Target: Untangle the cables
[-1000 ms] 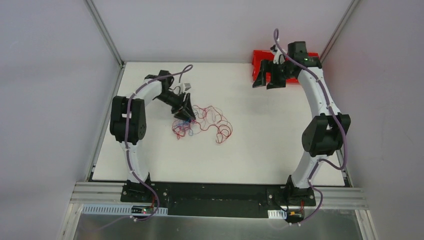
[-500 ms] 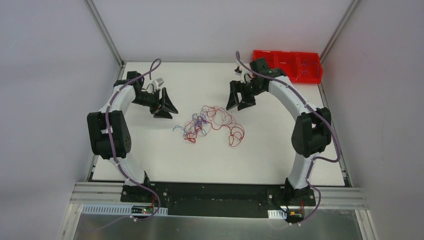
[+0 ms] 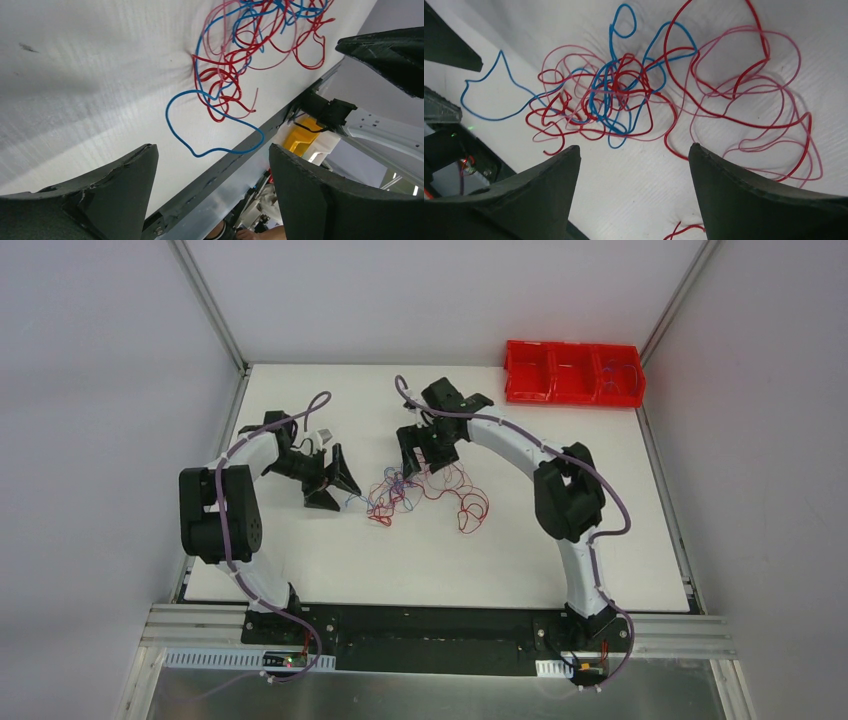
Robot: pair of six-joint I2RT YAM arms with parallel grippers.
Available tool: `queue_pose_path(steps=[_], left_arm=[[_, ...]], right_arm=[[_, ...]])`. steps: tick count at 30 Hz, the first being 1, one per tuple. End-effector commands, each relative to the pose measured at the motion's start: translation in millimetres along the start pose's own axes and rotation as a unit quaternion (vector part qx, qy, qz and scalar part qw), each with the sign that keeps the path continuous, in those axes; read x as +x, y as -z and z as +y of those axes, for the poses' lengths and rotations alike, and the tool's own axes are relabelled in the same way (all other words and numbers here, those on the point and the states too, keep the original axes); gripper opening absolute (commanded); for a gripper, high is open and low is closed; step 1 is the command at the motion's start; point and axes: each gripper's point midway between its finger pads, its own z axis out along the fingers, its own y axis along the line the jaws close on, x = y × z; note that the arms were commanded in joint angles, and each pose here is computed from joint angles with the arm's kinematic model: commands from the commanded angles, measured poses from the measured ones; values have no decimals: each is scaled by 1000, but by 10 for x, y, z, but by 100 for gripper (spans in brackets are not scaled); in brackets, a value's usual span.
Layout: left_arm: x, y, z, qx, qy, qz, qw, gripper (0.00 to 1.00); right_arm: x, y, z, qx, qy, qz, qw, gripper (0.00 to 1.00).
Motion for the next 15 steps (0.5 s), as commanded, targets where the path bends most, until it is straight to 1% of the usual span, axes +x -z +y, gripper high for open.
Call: queue_pose_path(steps=[1,4,7,9,11,13,15], left_arm=[[-5,-4,89,-23,4,-12,1000,85],[14,-74,66,-6,16,-2,1000,84],[42,-180,-45,15,10,16,1000,75],[55,-234,-115,23,5,25,999,66],[52,-254,-158,31,4,30,999,53],[32,-237,-209,40,3,27,999,41],[3,-185,-296,50,-5,19,999,32]], right_arm=[[-302,-77,-45,59,9,-44,997,84],[-300,-225,-31,71,19,-39,996,85],[-282,-351,-18,77,27,-35,996,85],[-253,-417,-54,84,30,-29,996,83],[-220,-470,-97,94,34,-24,995,80],[-178,-513,-171,107,36,-18,993,74],[-119,-540,-236,119,41,-10,992,67]])
